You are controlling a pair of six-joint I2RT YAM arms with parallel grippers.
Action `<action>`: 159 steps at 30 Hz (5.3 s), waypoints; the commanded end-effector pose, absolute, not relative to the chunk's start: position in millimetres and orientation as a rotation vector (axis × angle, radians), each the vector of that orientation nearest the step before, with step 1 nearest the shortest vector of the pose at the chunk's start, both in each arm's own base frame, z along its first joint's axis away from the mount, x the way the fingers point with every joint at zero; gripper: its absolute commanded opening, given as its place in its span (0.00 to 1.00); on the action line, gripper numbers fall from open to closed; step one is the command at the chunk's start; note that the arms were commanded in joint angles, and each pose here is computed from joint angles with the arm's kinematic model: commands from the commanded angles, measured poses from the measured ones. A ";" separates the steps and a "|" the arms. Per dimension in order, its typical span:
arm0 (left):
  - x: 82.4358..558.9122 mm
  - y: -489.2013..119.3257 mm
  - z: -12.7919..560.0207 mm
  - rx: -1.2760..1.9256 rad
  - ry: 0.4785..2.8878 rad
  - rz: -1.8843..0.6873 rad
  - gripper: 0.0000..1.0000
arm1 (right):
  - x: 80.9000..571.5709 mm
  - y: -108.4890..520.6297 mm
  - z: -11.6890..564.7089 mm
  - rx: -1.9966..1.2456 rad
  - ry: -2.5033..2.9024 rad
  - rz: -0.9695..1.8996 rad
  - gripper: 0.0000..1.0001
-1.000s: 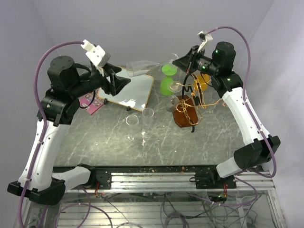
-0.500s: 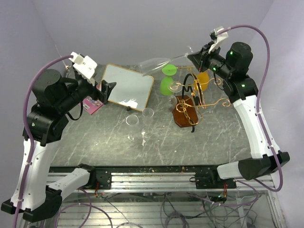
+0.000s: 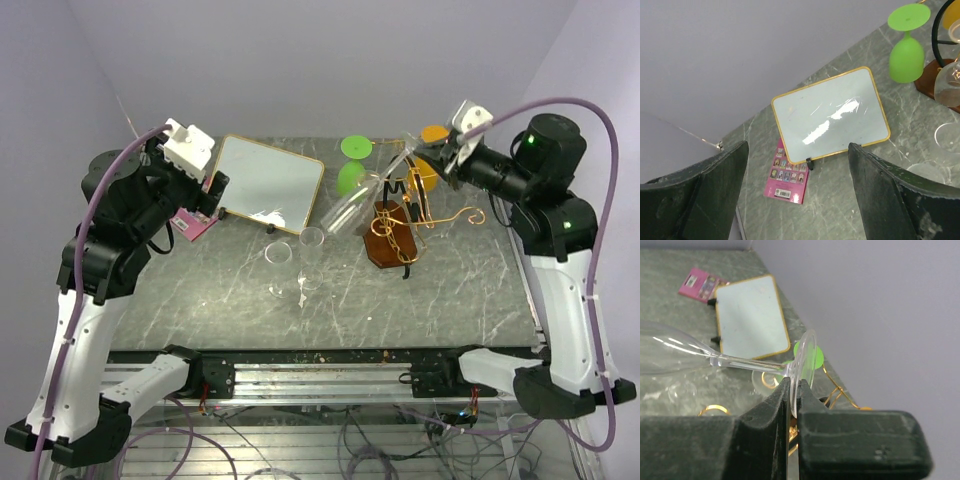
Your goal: Place the wine glass upside down on the wine glass rack
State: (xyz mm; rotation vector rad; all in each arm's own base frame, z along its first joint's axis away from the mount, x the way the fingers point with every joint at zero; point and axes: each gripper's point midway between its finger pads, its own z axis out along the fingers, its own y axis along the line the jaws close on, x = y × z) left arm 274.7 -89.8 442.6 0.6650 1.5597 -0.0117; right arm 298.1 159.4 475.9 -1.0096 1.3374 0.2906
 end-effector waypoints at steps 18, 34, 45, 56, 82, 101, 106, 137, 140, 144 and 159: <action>292.1 -80.0 411.6 0.672 1.633 0.019 1.00 | 226.1 140.0 400.4 -1.453 1.330 0.179 0.00; 295.9 -82.1 411.5 0.716 1.626 0.034 1.00 | 264.5 139.9 369.4 -1.519 1.423 0.003 0.00; 293.0 -82.5 409.2 0.742 1.622 0.038 1.00 | 272.6 149.2 343.7 -1.589 1.435 -0.051 0.00; 291.9 -82.4 407.5 0.747 1.621 0.039 1.00 | 288.5 158.3 334.2 -1.606 1.428 -0.147 0.00; 293.3 -88.0 397.1 0.775 1.633 0.010 1.00 | 275.6 195.8 330.5 -1.648 1.326 0.006 0.00; 294.5 -91.5 389.2 0.794 1.640 -0.006 1.00 | 258.9 197.5 339.6 -1.663 1.286 0.067 0.00; 296.8 -92.5 386.3 0.800 1.642 -0.007 1.00 | 257.6 193.1 341.5 -1.662 1.284 0.042 0.00; 304.5 -97.5 363.2 0.860 1.667 -0.014 1.00 | 258.8 173.4 312.9 -1.721 1.326 -0.065 0.01; 304.0 -98.5 359.7 0.872 1.670 -0.018 1.00 | 256.2 173.3 308.3 -1.740 1.328 -0.054 0.04; 304.4 -99.8 356.8 0.885 1.672 -0.023 1.00 | 252.5 174.4 306.7 -1.752 1.325 -0.033 0.07; 305.5 -101.3 347.6 0.911 1.681 -0.026 1.00 | 246.4 172.6 288.6 -1.783 1.359 -0.002 0.15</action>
